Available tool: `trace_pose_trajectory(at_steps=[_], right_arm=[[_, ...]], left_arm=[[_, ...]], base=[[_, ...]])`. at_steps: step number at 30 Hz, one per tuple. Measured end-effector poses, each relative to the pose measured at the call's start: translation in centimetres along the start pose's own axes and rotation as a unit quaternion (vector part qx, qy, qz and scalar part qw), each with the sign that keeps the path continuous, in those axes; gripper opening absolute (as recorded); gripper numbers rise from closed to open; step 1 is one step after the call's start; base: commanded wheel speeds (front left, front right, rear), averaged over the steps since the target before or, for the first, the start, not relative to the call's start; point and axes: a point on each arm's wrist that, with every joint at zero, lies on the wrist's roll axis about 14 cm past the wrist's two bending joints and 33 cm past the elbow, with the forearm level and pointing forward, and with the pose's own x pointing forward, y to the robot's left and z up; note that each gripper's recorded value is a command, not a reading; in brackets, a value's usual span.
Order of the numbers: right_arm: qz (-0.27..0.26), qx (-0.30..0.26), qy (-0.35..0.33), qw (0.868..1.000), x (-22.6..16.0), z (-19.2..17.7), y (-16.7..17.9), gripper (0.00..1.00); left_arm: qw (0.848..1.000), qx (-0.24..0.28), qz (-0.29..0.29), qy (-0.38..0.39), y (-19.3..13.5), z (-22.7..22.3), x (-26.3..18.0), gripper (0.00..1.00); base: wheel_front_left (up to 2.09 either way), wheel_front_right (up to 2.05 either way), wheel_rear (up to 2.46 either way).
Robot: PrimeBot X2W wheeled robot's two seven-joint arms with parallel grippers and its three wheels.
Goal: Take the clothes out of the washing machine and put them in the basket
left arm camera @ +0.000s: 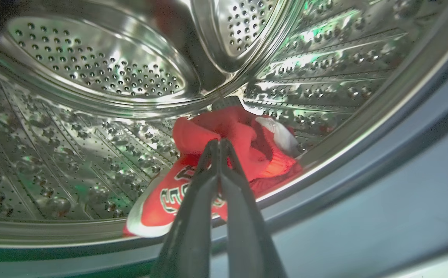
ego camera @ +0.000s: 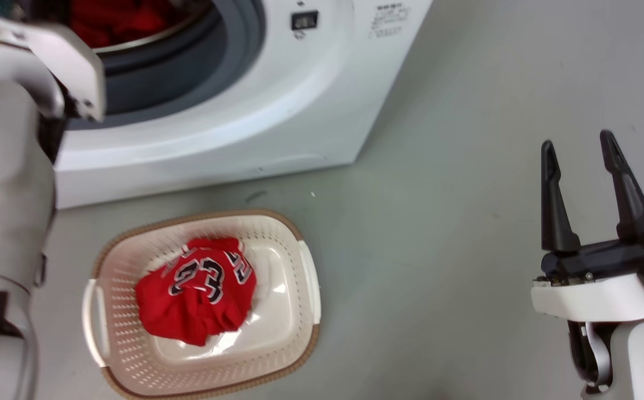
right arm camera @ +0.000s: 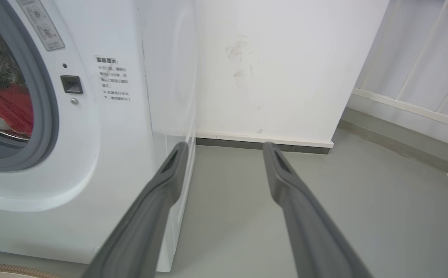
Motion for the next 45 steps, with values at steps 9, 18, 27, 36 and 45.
trace_pose_trajectory(at_steps=[9, 18, 27, 36, 45], right_arm=[[0.015, 0.012, -0.039, 0.999, -1.7, 3.5, 1.2, 1.00], [0.023, 0.013, -0.074, 0.997, -3.3, 6.4, 1.8, 1.00], [0.032, 0.015, -0.095, 0.995, -4.4, 8.1, 2.4, 1.00], [0.036, 0.020, -0.094, 0.995, -4.5, 8.0, 2.7, 1.00], [0.042, 0.022, -0.074, 0.996, -3.3, 6.3, 3.2, 1.00]], left_arm=[[0.996, -0.017, 0.009, -0.085, -0.4, 3.6, -6.8, 0.00], [0.977, -0.020, 0.032, -0.208, -0.6, 9.7, -14.2, 0.00], [0.957, -0.015, 0.044, -0.288, -1.7, 12.5, -21.2, 0.00], [0.962, -0.020, 0.020, -0.271, -4.6, 11.2, -24.6, 0.00], [0.991, -0.026, -0.013, -0.132, -6.9, 2.7, -23.5, 0.00]], base=[[0.00, 0.00, 0.00], [0.00, 0.00, 0.00], [0.00, 0.00, 0.00], [0.00, 0.00, 0.00], [0.00, 0.00, 0.00]])
